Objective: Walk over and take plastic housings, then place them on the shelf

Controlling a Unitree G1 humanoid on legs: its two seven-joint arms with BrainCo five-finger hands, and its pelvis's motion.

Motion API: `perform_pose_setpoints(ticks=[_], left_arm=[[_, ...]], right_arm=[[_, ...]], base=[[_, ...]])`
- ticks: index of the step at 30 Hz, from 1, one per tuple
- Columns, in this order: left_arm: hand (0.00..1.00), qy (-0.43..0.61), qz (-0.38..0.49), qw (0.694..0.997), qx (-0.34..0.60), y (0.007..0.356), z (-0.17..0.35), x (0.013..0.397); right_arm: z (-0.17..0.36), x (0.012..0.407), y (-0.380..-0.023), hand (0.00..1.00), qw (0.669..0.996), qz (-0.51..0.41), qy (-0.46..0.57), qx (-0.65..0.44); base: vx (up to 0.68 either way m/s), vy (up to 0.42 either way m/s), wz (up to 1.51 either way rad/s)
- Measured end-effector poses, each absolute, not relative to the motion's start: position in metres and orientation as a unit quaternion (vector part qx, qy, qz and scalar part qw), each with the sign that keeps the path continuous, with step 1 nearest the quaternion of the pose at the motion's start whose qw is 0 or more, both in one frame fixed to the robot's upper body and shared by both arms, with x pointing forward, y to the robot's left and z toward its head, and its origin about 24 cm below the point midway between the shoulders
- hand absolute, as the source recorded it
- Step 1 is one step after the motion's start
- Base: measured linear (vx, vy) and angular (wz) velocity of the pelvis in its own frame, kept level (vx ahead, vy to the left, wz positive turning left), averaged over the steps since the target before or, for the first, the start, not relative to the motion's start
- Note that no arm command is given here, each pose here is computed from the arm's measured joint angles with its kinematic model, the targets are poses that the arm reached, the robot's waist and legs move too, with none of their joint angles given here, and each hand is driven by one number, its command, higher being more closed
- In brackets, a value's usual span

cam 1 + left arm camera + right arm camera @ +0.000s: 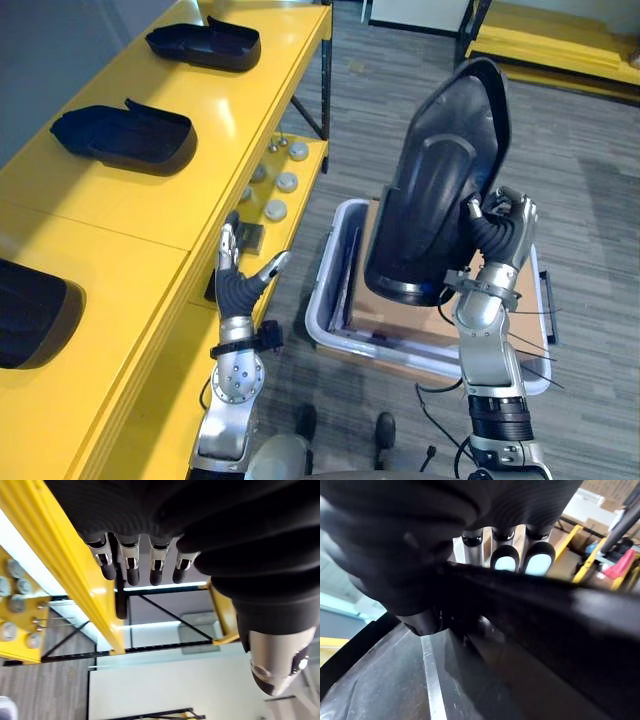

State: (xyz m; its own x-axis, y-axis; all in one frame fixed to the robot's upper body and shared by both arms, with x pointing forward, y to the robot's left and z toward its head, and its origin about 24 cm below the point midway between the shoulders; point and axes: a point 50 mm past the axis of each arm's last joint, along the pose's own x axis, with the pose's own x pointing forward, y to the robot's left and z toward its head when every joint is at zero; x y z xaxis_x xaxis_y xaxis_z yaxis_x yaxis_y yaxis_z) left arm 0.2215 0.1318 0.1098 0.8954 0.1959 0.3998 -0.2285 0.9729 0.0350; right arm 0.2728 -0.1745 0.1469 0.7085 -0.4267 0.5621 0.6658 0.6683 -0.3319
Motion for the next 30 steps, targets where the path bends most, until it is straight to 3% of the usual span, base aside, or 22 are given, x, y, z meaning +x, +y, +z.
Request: perform_pose_setpoints(ticks=[10, 13, 14, 23, 24, 30], left_arm=[[0.00, -0.261, 0.016, 0.963, 0.058, 0.081, 0.131, 0.228], [0.00, -0.238, 0.016, 0.968, 0.076, 0.078, 0.120, 0.233], [1.00, -0.235, 0.014, 0.969, 0.077, 0.077, 0.119, 0.233], [1.00, -0.234, 0.017, 0.968, 0.091, 0.072, 0.120, 0.242], [1.00, -0.230, 0.021, 0.969, 0.091, 0.072, 0.118, 0.242], [1.00, -0.184, 0.037, 0.975, 0.115, 0.081, 0.100, 0.249]], right_arm=[[0.168, 0.262, -0.104, 1.00, 0.908, -0.185, -0.314, -0.207], [0.168, 0.261, -0.101, 1.00, 0.909, -0.180, -0.316, -0.205], [0.168, 0.261, -0.101, 1.00, 0.909, -0.180, -0.317, -0.204], [0.167, 0.261, -0.101, 1.00, 0.913, -0.172, -0.314, -0.195], [0.167, 0.261, -0.100, 0.00, 0.913, -0.168, -0.315, -0.196], [0.167, 0.255, -0.086, 0.00, 0.921, -0.118, -0.330, -0.169]], base=[[-0.02, 0.012, -0.15], [-0.02, 0.001, -0.17], [-0.01, 0.001, -0.14], [0.00, 0.001, -0.06], [0.00, 0.002, -0.03], [-0.01, -0.004, -0.02]])
